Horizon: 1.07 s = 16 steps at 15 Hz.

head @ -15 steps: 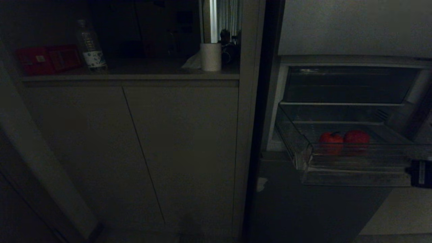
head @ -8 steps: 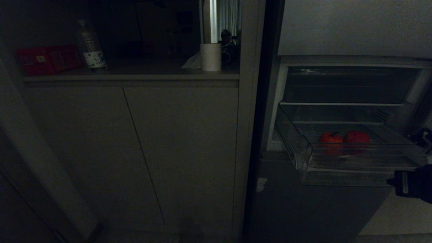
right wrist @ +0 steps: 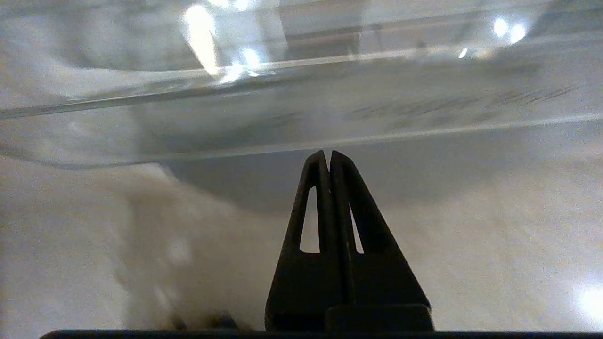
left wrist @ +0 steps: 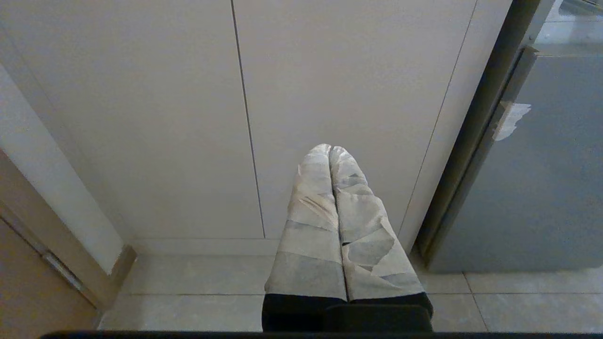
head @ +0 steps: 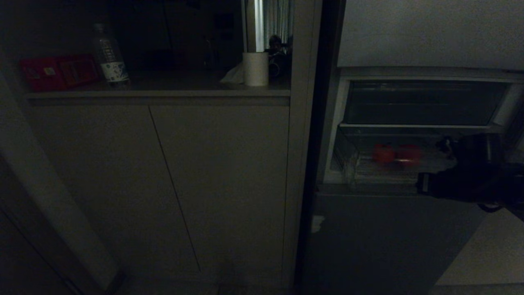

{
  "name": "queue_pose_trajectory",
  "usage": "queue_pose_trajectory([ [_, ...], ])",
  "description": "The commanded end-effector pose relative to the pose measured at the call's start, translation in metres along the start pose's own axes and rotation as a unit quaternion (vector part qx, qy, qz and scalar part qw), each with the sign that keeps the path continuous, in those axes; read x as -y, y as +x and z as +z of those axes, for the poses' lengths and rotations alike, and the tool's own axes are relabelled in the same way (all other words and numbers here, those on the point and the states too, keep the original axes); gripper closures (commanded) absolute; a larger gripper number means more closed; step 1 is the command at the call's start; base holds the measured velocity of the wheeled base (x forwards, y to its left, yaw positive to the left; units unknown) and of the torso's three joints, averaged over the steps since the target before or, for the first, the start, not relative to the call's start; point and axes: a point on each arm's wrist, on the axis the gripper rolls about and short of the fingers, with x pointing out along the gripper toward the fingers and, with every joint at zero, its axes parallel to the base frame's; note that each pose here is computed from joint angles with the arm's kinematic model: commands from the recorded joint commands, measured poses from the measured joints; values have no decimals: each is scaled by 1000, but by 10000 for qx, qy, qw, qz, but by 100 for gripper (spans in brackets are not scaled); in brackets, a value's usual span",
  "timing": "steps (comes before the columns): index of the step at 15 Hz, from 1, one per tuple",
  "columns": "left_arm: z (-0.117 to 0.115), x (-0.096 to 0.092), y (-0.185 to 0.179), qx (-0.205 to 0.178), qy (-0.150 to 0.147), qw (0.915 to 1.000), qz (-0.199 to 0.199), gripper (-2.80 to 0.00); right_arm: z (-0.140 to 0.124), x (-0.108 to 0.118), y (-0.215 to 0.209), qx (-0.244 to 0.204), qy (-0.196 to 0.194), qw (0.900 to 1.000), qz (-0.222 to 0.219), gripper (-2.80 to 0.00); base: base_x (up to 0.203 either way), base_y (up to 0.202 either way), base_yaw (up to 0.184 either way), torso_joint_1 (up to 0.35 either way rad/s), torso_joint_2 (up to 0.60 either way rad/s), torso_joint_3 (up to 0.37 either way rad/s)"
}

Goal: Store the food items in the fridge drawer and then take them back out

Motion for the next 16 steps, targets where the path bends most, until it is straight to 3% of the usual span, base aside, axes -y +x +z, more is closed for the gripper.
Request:
queue_pose_trajectory([
  [1,0,0,0,-10,-2,10000,4,0,-10,-21,52,170,199,9993,275,0,0,0,0,0,0,0],
  [4,0,0,0,-10,-2,10000,4,0,-5,-46,82,591,365,9970,346,0,0,0,0,0,0,0],
  [10,0,0,0,-10,-2,10000,4,0,10,-46,60,1204,779,9884,491,0,0,0,0,0,0,0],
  [14,0,0,0,-10,2,10000,4,0,-4,-52,94,1568,770,9830,557,0,0,0,0,0,0,0],
  [16,0,0,0,-10,-2,10000,4,0,-9,-53,119,1782,826,9800,331,0,0,0,0,0,0,0],
])
